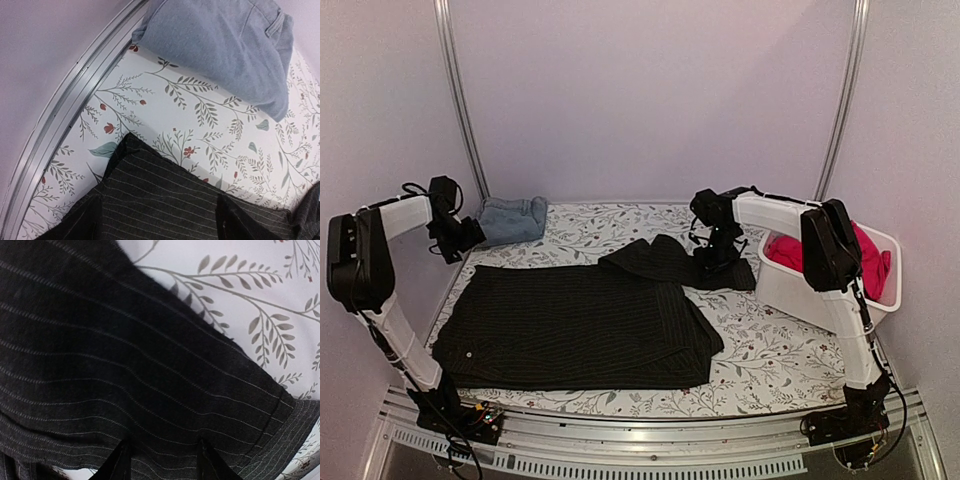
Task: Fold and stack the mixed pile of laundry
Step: Pick up the 1/3-folded shirt from the center of the board.
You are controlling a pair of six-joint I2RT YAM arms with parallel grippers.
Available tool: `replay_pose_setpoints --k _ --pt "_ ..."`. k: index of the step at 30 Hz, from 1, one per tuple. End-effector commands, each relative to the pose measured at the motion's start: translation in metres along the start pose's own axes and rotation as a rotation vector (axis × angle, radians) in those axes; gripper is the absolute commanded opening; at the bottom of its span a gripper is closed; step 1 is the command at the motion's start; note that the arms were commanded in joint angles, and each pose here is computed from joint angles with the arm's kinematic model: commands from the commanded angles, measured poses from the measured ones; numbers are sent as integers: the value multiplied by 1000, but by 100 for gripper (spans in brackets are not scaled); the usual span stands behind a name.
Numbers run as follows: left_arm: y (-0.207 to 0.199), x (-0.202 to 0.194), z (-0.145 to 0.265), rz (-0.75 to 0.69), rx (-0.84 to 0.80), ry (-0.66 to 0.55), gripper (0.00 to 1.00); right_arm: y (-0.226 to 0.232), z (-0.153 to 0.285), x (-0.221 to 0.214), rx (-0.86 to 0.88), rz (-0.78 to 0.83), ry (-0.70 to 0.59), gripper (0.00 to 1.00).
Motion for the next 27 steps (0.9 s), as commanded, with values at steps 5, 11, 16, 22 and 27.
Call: replay_pose_setpoints --k 5,11,16,22,27 --pt "-16 25 40 -46 -46 -105 78 17 -44 -33 167 -14 153 0" --pt "-32 25 48 -115 -93 -122 82 24 54 23 259 -21 -114 0" --pt "-54 16 60 -194 -137 -135 85 51 135 46 549 -33 -299 0" --pt "-87 -9 76 -317 -334 -135 96 80 164 50 895 -85 -348 0" --pt "-97 -35 73 -372 -385 -93 98 71 183 80 816 -108 -532 0"
Point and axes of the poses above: each gripper's point midway between its finger pads, its own z axis back along the fingers, its own y axis along the line the jaws close on, x = y × z, the point moved 6 cm from there along z, back along the fingers, and after that the axes turned 3 degrees about z, right-handed, at the moved point
